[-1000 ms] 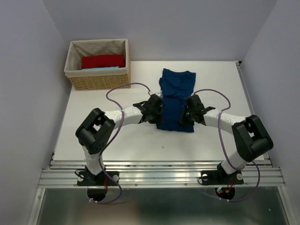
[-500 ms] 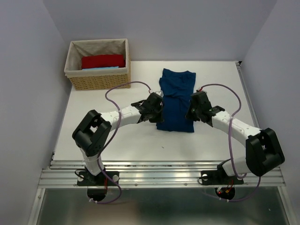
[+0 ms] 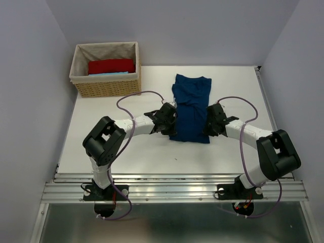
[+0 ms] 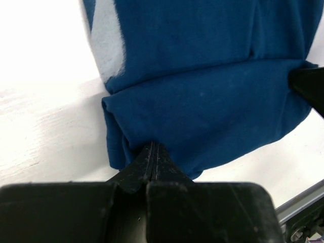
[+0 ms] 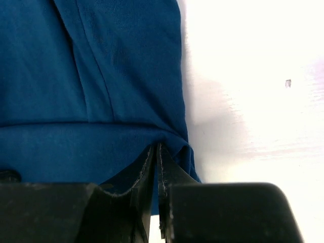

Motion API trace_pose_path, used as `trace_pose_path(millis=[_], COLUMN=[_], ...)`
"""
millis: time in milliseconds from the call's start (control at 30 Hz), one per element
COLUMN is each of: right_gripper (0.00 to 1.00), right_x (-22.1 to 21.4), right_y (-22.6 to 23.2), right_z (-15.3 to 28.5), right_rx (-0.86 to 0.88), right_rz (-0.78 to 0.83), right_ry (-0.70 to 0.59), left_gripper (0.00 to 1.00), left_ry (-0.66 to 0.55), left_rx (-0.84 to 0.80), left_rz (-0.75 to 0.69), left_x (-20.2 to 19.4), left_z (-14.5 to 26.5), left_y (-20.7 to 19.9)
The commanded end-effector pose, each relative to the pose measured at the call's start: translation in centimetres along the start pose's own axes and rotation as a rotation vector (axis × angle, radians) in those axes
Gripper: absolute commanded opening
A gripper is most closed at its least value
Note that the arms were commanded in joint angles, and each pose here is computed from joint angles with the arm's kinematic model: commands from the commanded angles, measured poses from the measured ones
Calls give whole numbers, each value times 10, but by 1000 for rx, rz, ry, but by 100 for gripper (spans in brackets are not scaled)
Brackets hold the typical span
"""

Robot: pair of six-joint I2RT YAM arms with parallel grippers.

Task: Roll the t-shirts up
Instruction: Roll the T-shirt to the center of the board.

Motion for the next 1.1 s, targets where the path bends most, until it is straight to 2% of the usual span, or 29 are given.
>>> trace_pose_path(millis=[0,167,267,300,333,367,433,467,533,567,700,833,1067], right_gripper=[11,11,16,17,18,22,29,34,40,46,54,54,52], right_x=[3,25,26,22,19,17,1,-2,-19,-22,-37,-51,-64], right_y=[-7,-6,-11,-12,-15,-17,-24,-28,-35,-36,-40,-39,-39], right_z=[9,55,74,75,75,79,71,70,62,61,61,54,36], right_rx=[-40,14,12,15,20,37,64,88,105,125,195,259,279], right_rz=[-2,-29,-36,-42,-51,-67,-96,-131,-165,-185,-280,-350,-434], right_ry=[-47,-210,-263,-256,-254,-267,-216,-201,-151,-148,-137,-157,-155], left_gripper=[0,0,1,4,9,21,33,45,53,60,65,65,59], left_ry=[-90,-169,-242,-252,-250,-243,-228,-208,-190,-153,-114,-114,-82], left_rx=[-42,-80,-89,-85,-87,-92,-93,-93,-87,-99,-108,-101,-134], left_rz=[-5,5,19,34,40,44,59,71,87,104,152,219,307], left_x=[10,19,25,25,25,23,19,15,10,3,-11,-22,-39], left_z=[25,59,84,86,87,88,86,82,76,71,60,50,29], left_y=[-9,-19,-23,-22,-21,-19,-15,-12,-7,-3,9,23,39])
Point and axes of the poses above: each gripper's point midway between its finger pads, its own z axis back along the fingers, its own y axis along the line the jaws close on, x = y × z, the point moved 10 cm from there along z, back along the fingers, and after that the axes turned 14 degrees about z, right-handed, at the moved point
